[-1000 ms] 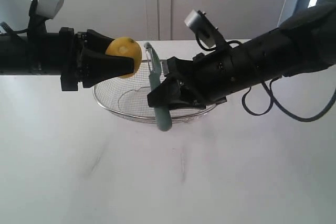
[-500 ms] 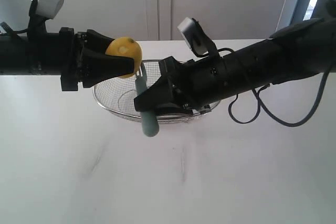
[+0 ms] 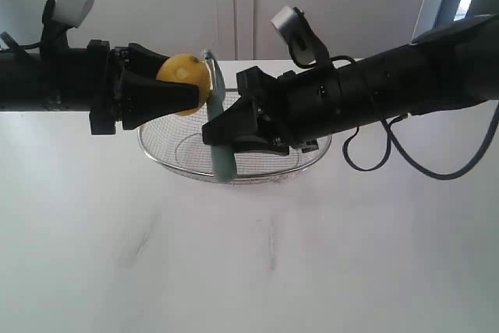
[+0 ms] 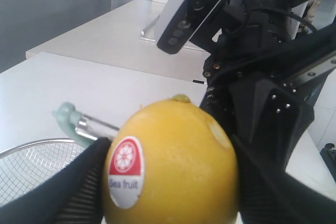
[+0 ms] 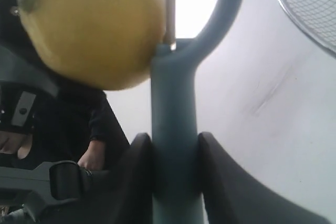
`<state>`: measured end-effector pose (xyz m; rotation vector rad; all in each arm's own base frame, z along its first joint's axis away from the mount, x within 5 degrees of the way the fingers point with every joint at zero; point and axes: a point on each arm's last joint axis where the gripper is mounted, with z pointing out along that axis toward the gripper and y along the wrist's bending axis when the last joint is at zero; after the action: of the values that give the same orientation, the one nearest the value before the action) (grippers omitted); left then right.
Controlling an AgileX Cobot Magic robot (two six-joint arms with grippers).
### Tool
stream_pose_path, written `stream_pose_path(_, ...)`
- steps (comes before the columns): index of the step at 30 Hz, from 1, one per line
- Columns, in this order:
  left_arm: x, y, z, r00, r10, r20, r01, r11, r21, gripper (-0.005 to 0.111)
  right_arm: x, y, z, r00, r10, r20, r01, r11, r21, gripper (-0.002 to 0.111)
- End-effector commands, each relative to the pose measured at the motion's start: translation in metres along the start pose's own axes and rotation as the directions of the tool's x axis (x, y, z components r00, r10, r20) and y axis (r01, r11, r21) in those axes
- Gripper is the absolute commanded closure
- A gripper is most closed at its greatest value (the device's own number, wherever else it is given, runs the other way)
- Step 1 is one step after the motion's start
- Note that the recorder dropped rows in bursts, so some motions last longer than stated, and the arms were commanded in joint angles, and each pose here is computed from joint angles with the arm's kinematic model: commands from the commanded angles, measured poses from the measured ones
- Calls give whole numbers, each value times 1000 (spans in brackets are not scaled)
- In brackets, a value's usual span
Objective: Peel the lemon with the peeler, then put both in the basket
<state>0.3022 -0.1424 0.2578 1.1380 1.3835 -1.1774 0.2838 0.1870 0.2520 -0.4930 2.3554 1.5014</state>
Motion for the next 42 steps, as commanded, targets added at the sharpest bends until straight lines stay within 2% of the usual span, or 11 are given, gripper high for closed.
stream_pose_path(1,-4,-4,2,1000,10,27,-10,1000,19,107,-3,15,-9,998,-38,45,39,999,-10,108)
stream_pose_path(13,-4,-4,2,1000,10,27,-10,1000,19,107,-3,34,-21,993,-89,79,91,996,-21,108)
stream_pose_path(25,-4,-4,2,1000,10,27,-10,1000,19,107,-3,31,-21,992,-104,71,103,995,18,108)
stream_pose_path(38,-4,-4,2,1000,10,27,-10,1000,19,107,0,16,-22,996,-90,24,84,981,175,108)
stream_pose_path(42,-4,-4,2,1000,10,27,-10,1000,19,107,1,11,-19,997,-72,14,68,981,180,108)
